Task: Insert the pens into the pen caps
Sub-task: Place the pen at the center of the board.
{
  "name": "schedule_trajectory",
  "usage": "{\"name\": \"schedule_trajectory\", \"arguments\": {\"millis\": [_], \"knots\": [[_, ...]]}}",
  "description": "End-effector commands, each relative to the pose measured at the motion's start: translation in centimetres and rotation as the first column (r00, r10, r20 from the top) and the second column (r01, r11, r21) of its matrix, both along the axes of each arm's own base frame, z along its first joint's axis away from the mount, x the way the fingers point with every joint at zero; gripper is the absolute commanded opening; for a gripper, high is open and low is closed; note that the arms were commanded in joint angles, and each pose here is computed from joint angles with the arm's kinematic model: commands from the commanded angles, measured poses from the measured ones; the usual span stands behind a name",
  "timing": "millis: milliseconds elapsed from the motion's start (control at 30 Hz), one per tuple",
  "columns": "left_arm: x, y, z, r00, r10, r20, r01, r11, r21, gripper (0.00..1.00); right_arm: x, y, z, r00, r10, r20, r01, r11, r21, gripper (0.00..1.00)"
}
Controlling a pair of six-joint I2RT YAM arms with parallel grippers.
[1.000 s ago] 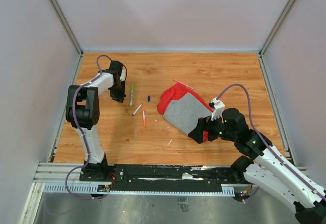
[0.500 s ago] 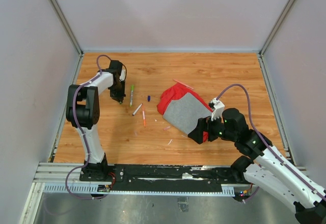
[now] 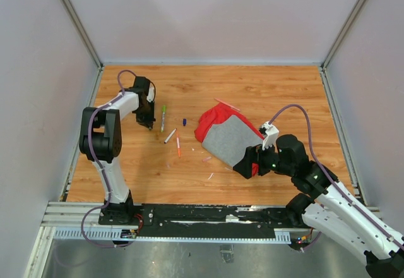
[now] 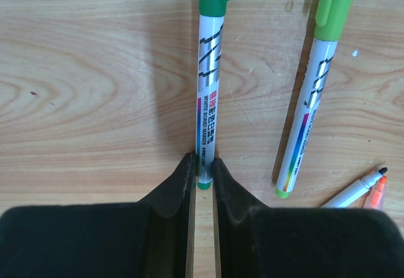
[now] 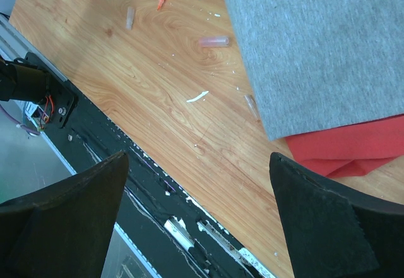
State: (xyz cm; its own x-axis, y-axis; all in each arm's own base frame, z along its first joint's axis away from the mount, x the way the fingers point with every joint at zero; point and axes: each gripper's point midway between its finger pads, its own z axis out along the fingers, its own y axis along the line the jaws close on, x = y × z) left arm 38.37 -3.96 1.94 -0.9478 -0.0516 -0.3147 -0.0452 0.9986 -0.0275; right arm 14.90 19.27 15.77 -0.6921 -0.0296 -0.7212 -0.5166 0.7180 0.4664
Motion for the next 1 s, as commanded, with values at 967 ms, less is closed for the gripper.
{"name": "schedule_trajectory", "arguments": {"millis": [967], "knots": [[-1.6, -1.1, 3.6, 0.999, 0.012, 0.039, -0.009, 0.998, -0.058, 0.35, 0.1, -0.1, -0.6, 1.0, -0.005, -0.015, 0.005, 1.0, -0.006, 0.94]]}}
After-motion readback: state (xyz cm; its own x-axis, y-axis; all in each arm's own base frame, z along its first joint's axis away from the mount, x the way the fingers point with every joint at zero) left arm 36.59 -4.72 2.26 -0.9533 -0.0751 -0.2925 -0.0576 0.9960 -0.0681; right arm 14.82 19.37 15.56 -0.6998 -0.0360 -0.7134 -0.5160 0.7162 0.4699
